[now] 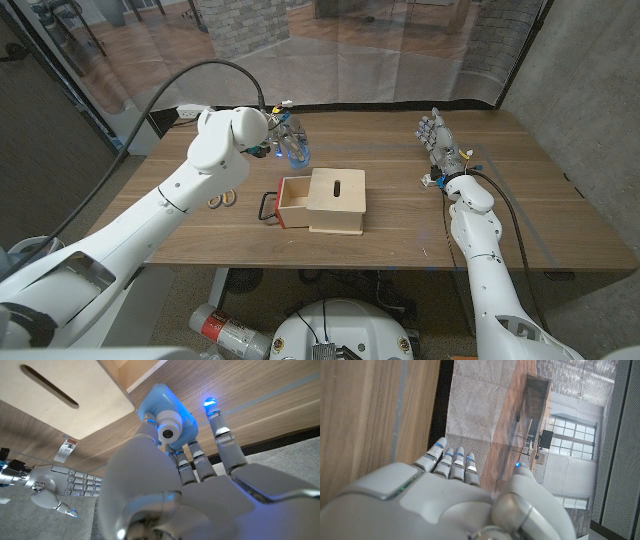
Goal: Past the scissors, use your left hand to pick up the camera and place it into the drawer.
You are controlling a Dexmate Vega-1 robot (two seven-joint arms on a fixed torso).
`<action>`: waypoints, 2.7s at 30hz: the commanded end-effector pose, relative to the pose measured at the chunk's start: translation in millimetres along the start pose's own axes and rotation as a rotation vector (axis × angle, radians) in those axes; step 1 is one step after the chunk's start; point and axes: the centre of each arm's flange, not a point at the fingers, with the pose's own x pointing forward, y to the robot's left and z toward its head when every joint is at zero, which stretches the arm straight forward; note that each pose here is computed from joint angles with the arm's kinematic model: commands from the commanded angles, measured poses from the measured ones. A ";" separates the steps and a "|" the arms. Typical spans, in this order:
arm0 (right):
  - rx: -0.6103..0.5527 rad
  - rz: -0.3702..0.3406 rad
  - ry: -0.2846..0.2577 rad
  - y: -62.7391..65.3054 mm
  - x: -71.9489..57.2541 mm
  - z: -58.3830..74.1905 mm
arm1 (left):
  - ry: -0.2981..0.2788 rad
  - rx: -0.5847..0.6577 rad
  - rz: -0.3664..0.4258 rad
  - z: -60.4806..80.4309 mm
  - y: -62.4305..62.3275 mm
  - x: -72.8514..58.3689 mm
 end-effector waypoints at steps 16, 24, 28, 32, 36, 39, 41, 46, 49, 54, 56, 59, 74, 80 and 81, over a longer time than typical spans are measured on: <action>-0.002 -0.003 -0.006 2.9 0.3 2.8 | -0.016 0.013 -0.021 6.2 -8.7 -31.0; -0.010 0.000 -0.006 4.9 -0.4 4.7 | -0.002 -0.002 -0.023 2.7 -13.6 -41.2; -0.013 0.002 -0.008 5.9 0.7 6.0 | 0.004 -0.008 -0.025 1.7 -16.7 -45.7; -0.014 0.003 -0.007 6.9 1.5 5.9 | 0.010 -0.011 -0.035 0.4 -19.3 -50.1; -0.012 0.002 -0.005 7.5 1.3 4.8 | 0.017 -0.011 -0.042 -1.0 -21.0 -53.2; -0.011 0.003 -0.004 7.6 1.3 4.5 | 0.018 -0.012 -0.044 -0.8 -21.9 -54.4; -0.011 0.003 -0.004 7.6 1.4 4.5 | 0.016 -0.009 -0.047 0.0 -22.3 -54.8; -0.009 0.002 -0.009 7.3 2.7 6.8 | 0.021 0.008 -0.056 4.3 -21.8 -54.7; -0.006 0.002 -0.014 7.2 3.6 8.3 | 0.025 0.017 -0.064 6.8 -21.4 -54.8; -0.002 0.001 -0.017 6.3 4.0 8.9 | 0.027 0.031 -0.086 11.2 -22.6 -54.0; -0.001 0.000 -0.016 5.8 3.8 8.6 | 0.027 0.035 -0.095 12.9 -23.6 -53.7; 0.001 0.000 -0.013 5.3 3.6 7.4 | 0.026 0.040 -0.105 15.1 -25.2 -54.0; 0.000 0.003 -0.004 5.3 1.7 5.0 | 0.030 0.038 -0.153 18.0 -35.0 -55.7; -0.002 0.003 -0.002 5.6 1.3 5.1 | 0.039 0.043 -0.172 17.9 -37.5 -55.9; -0.002 0.003 -0.001 5.5 1.2 4.9 | 0.041 0.044 -0.173 17.8 -37.8 -55.9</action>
